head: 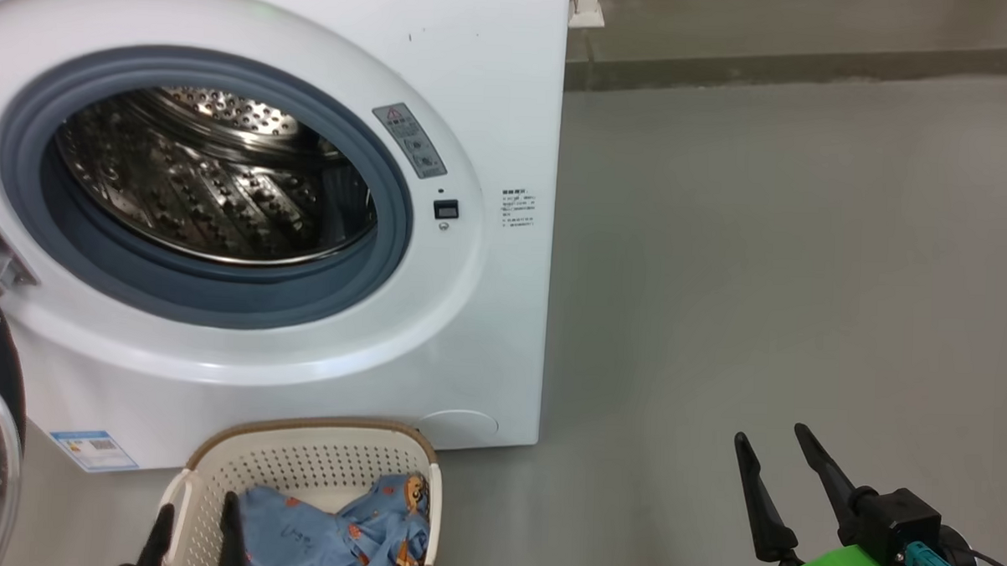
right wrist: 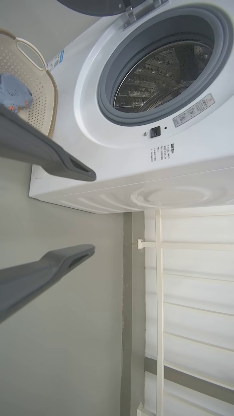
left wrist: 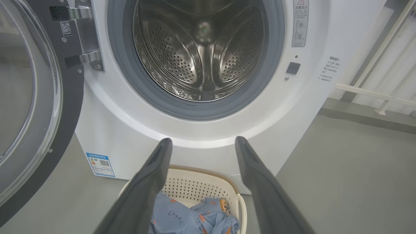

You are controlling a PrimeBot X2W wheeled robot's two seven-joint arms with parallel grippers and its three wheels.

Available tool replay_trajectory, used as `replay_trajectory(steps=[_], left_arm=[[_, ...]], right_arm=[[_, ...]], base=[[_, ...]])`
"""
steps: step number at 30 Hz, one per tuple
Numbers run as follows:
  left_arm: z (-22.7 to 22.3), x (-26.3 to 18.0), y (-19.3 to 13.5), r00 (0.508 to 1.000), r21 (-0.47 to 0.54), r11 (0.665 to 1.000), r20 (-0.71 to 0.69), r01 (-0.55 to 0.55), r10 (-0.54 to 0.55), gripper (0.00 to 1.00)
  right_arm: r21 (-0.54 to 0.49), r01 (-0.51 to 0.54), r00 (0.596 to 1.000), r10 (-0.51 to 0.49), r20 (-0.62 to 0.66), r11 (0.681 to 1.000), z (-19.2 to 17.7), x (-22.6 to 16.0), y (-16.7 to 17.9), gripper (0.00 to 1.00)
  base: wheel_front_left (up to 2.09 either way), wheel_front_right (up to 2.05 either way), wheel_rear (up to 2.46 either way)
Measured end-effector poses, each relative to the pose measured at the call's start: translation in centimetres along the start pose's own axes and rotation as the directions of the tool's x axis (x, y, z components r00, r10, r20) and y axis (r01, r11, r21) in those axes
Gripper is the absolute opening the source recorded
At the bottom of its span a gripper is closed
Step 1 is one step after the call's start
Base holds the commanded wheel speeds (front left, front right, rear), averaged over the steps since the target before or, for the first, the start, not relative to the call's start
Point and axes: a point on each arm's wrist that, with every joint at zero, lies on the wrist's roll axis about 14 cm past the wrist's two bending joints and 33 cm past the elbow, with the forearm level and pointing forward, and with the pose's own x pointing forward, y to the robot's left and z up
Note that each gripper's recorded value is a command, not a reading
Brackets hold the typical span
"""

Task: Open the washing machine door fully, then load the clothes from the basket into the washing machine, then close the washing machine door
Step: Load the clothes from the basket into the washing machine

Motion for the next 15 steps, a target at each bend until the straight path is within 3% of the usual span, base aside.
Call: replay_trajectory(steps=[7,15], left_arm=[[-4.3,0.8,-0.7,0.99,0.017,1.0,-0.14,0.025,-0.022,1.0],[-10.7,3.5,-1.8,0.936,0.077,0.991,-0.344,0.11,-0.077,1.0]], right_arm=[[-0.011,0.024,0.998,-0.024,-0.062,1.0,-2.1,0.4,-1.0,1.0],[-0.041,0.037,0.994,-0.041,-0.1,0.998,-3.9,2.9,-2.1,1.0]], base=[[0.0,0.0,0.0],[0.0,0.0,0.0]])
